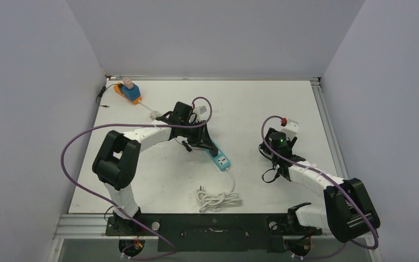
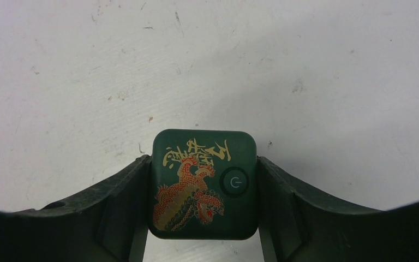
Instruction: Pull the plug off the socket
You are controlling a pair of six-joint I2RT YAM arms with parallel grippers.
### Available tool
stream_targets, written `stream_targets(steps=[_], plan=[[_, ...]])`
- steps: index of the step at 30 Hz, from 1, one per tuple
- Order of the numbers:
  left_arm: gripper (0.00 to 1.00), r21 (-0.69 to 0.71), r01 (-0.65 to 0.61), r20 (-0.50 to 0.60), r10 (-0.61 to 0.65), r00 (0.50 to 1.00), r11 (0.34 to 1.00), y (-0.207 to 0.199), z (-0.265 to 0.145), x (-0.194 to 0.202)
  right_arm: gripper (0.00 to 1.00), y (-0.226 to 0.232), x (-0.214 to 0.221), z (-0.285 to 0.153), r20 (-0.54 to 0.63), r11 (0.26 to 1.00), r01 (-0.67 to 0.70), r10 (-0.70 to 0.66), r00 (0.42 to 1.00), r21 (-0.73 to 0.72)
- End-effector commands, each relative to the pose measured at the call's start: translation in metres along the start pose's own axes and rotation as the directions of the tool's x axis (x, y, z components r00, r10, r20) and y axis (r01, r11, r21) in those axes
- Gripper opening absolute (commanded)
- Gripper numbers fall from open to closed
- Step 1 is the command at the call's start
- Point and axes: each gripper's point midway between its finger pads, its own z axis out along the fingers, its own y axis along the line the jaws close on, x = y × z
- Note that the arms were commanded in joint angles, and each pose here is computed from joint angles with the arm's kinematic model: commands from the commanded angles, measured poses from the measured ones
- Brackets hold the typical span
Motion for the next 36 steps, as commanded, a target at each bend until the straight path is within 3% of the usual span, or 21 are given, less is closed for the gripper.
stream_targets(steps=[1, 16, 21, 26, 30, 36], plan=[[0.29, -0.079, 0.006, -0.058, -0.01, 0.998, 0.997, 0.022, 0.009, 0.018, 0.56, 0.01, -0.014, 0.003, 0.015, 0.999, -0.038, 0.038, 0.999, -0.02], [0.29, -0.077, 0.008, -0.06, -0.013, 0.998, 0.997, 0.022, 0.01, 0.018, 1.0, 0.007, -0.021, -0.003, 0.048, 0.998, -0.048, 0.049, 0.998, -0.027], [0.3, -0.076, 0.008, -0.059, -0.012, 0.998, 0.997, 0.022, 0.01, 0.017, 0.9, 0.008, -0.022, -0.005, 0.056, 0.998, -0.052, 0.054, 0.997, -0.039], [0.54, -0.079, -0.002, -0.053, -0.002, 0.999, 0.997, 0.021, 0.008, 0.016, 0.9, 0.015, -0.029, -0.011, 0.085, 0.995, -0.046, 0.054, 0.995, -0.09], [0.73, -0.07, -0.028, -0.035, 0.026, 0.999, 0.997, 0.015, 0.003, 0.011, 0.9, 0.034, -0.035, -0.023, 0.122, 0.975, -0.016, 0.044, 0.992, -0.22], [0.85, -0.12, -0.089, 0.045, 0.095, 0.994, 0.989, 0.012, -0.013, -0.004, 0.9, 0.08, -0.039, -0.051, 0.207, 0.899, 0.104, -0.015, 0.978, -0.426]])
